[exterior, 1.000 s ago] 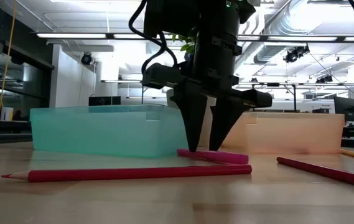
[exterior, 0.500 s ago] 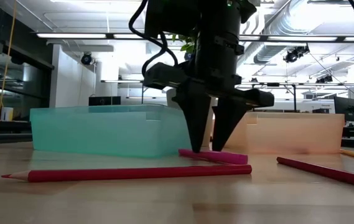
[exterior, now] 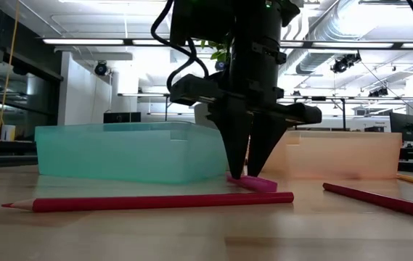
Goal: Sort pens & pencils
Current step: Put the pink pen into the orange bin
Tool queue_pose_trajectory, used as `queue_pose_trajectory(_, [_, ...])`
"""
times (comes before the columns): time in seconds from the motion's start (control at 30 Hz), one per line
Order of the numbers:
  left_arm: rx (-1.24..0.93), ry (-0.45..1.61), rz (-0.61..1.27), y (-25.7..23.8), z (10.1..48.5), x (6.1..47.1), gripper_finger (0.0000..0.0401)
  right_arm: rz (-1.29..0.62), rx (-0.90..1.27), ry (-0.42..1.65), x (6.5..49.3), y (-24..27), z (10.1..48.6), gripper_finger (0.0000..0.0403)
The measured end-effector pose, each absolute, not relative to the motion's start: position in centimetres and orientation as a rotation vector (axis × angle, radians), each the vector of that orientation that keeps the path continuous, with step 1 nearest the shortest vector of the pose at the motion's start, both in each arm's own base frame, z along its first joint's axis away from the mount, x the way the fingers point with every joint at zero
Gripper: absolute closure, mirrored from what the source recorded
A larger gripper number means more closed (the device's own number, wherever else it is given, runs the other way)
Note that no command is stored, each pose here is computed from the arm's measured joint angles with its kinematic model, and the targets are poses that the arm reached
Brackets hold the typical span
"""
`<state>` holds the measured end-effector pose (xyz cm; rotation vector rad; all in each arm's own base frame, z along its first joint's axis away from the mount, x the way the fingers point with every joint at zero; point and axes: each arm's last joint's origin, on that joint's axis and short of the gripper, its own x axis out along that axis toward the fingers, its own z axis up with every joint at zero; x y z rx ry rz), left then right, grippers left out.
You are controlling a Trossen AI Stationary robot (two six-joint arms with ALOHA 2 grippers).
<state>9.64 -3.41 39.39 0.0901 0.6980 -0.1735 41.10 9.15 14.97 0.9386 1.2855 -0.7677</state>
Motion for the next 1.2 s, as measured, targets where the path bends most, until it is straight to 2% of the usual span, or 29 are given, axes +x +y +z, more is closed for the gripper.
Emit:
queue_pose_trajectory(0.17, [0.089, 0.698, -0.173, -3.41, 39.39, 9.65, 0.0268, -0.767, 0.939, 1.286, 41.11, 9.14, 14.97, 0.0340])
queue_pose_trajectory(0.83, [0.087, 0.698, -0.173, -3.41, 39.40, 9.64, 0.0267, -0.731, 0.925, 1.324, 41.01, 9.14, 14.94, 0.0345])
queue_pose_trajectory(1.2, [0.087, 0.698, -0.173, -3.41, 39.39, 9.64, 0.0267, -0.714, 0.907, 1.321, 41.06, 9.14, 14.98, 0.0382])
